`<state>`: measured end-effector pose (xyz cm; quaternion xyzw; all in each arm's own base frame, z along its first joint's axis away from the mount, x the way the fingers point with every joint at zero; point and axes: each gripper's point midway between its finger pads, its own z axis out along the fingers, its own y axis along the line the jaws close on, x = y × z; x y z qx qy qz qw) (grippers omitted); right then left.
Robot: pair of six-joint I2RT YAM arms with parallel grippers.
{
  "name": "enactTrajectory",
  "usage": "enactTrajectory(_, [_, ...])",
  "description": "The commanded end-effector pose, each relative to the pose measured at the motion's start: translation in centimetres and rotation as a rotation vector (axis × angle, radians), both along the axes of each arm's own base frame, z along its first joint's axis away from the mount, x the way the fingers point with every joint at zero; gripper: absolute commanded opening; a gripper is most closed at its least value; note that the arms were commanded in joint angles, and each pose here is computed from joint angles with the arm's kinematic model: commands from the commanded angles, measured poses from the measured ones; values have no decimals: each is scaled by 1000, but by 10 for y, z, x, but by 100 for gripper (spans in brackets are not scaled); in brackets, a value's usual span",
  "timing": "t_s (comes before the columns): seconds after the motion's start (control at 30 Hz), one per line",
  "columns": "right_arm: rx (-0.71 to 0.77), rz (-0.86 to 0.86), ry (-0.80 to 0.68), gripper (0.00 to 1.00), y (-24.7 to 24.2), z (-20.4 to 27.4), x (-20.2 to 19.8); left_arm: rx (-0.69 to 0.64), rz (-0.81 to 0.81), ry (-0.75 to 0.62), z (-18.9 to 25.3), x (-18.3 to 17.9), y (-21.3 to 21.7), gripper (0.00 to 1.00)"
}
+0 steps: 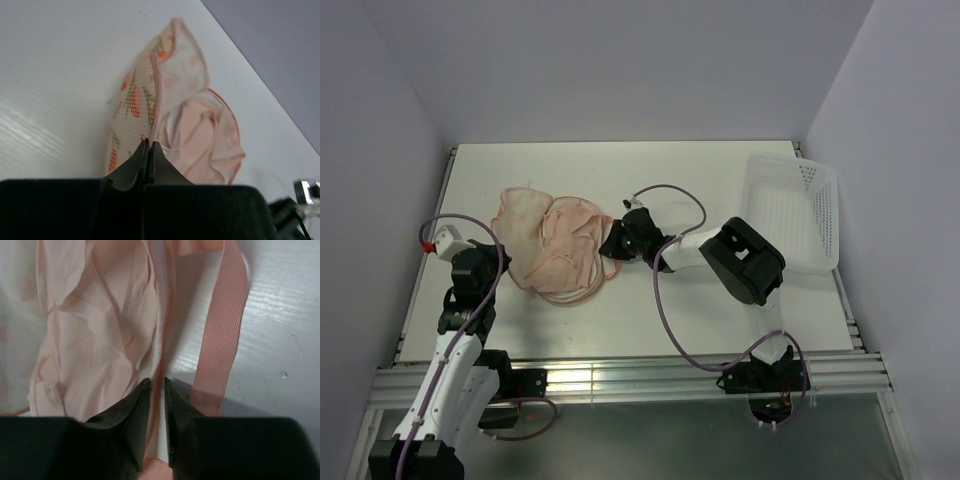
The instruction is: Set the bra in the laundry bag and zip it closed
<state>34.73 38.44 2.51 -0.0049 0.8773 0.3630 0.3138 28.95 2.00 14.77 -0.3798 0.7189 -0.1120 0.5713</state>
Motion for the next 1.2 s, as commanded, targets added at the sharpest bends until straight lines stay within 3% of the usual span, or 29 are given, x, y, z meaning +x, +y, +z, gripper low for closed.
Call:
enactTrajectory(0.0, [65,-13,-25,21,15,15,10,28,-152,-83,22,4,-33,0])
enactTrajectory(0.03, [61,-15,-22,14,14,13,9,31,-203,-96,28,4,-47,0])
enactTrajectory(0.13, [56,-9,-19,10,17,10,11,48,-329,-120,37,-1,-80,0])
enactTrajectory(0.67, [77,-15,-19,8,23,16,17,54,-892,-131,20,-50,-229,0])
enactTrajectory(0.73, [73,-19,-25,8,21,18,18,62,-934,-120,17,-55,-241,16])
enactTrajectory(0.77, [70,-19,-29,9,20,19,18,74,-934,-93,9,-54,-243,43])
enactTrajectory(0.87, [44,-22,-44,14,12,21,17,86,-901,-82,10,-49,-240,82])
enactTrajectory(0.97, [21,-16,-68,29,1,26,19,86,-869,-116,30,-43,-238,94])
enactTrajectory(1.0, [22,-13,-78,37,-1,32,19,86,-858,-149,48,-38,-239,95])
enactTrajectory(1.1, [-17,-10,-110,50,-16,45,21,120,-760,-151,72,-21,-228,95])
enactTrajectory(1.17, [-51,-16,-124,52,-30,48,22,159,-670,-109,70,-4,-212,94])
